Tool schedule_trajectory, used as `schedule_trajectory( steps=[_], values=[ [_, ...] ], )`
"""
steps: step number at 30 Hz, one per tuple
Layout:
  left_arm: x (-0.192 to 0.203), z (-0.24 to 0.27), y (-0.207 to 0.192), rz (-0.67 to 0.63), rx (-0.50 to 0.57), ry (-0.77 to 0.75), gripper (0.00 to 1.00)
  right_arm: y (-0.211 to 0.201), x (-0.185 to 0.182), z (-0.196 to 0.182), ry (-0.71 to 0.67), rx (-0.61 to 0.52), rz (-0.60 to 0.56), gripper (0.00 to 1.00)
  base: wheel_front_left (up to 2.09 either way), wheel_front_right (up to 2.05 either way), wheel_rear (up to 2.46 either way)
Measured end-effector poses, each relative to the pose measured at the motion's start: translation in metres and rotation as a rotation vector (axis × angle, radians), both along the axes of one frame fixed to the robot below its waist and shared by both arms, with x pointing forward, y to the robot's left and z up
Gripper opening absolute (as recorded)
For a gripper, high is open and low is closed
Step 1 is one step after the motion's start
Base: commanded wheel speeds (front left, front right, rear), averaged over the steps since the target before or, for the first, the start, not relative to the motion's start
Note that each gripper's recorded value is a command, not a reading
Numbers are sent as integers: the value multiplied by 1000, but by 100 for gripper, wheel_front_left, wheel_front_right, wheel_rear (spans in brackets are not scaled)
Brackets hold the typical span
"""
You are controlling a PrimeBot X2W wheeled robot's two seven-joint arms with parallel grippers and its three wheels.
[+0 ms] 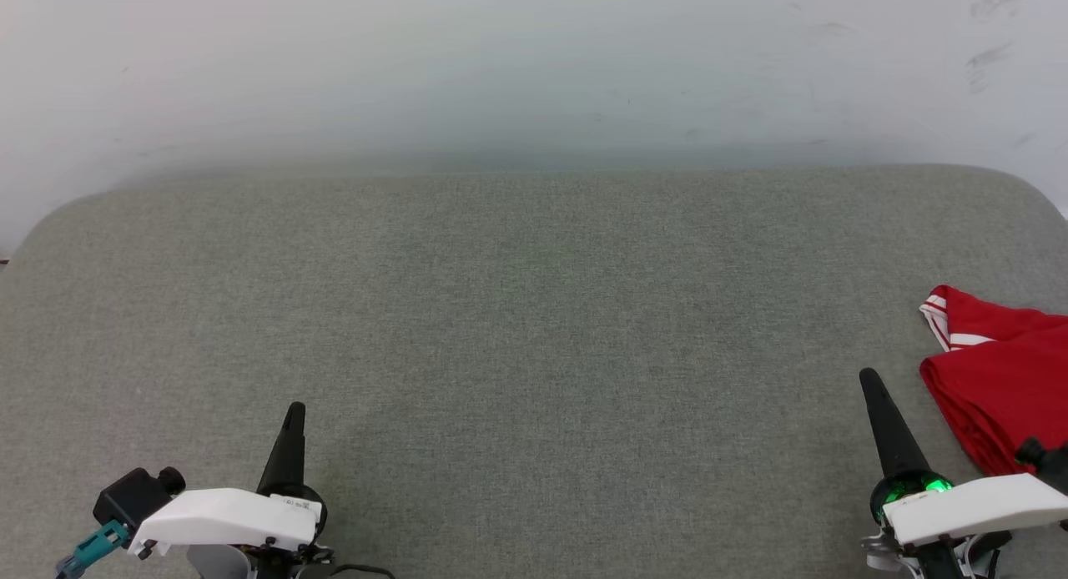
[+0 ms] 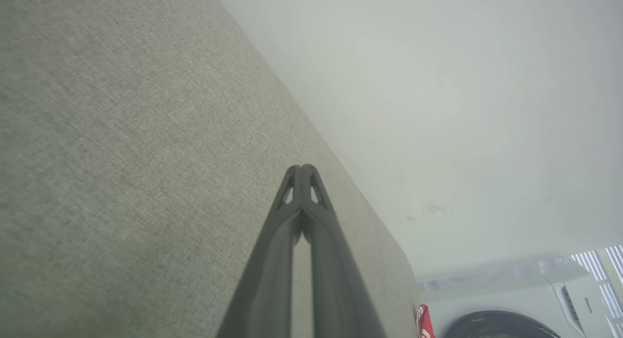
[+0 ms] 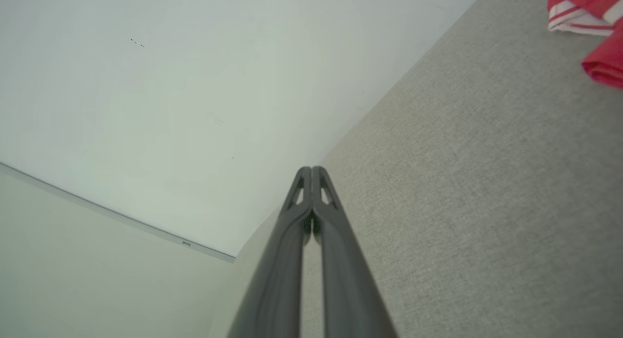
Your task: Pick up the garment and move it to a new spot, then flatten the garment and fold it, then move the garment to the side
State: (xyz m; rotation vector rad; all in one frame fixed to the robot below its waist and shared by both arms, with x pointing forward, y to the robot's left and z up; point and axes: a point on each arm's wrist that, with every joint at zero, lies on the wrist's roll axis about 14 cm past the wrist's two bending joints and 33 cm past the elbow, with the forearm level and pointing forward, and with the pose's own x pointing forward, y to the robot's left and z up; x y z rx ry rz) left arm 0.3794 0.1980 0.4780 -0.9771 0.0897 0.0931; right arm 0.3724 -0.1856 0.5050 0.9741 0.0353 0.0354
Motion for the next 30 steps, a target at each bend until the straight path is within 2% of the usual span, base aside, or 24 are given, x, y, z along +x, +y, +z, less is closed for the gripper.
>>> schedule_trajectory(
  steps=[30],
  values=[
    [4, 9, -1, 4, -305, -38, 0, -7, 8, -1, 11, 298, -28, 0, 0, 0, 0]
  ],
)
